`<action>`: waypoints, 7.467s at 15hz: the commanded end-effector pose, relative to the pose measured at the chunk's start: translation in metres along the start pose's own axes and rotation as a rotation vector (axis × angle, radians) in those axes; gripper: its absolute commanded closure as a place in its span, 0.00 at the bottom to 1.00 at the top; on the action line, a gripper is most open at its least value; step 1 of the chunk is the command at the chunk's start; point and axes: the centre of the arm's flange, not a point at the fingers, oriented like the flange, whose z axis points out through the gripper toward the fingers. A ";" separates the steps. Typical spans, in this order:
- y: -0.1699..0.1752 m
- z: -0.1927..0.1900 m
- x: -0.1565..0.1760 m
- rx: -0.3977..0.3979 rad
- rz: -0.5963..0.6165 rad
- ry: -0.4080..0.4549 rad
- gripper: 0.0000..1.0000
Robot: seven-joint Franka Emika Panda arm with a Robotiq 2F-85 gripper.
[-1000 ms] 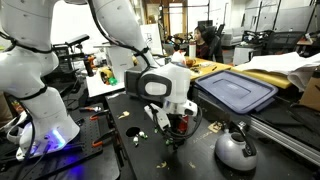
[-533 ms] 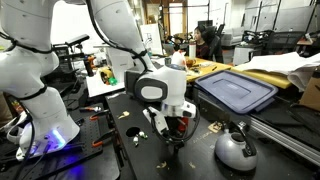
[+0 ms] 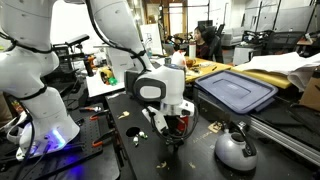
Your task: Put one piece of candy in the red cup.
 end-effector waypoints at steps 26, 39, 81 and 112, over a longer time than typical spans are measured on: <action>-0.015 -0.046 -0.019 -0.057 -0.015 0.037 0.94; -0.056 -0.095 -0.044 -0.027 -0.018 0.134 0.94; -0.120 -0.165 0.009 -0.213 0.233 0.404 0.94; -0.057 -0.099 0.032 -0.070 0.209 0.092 0.00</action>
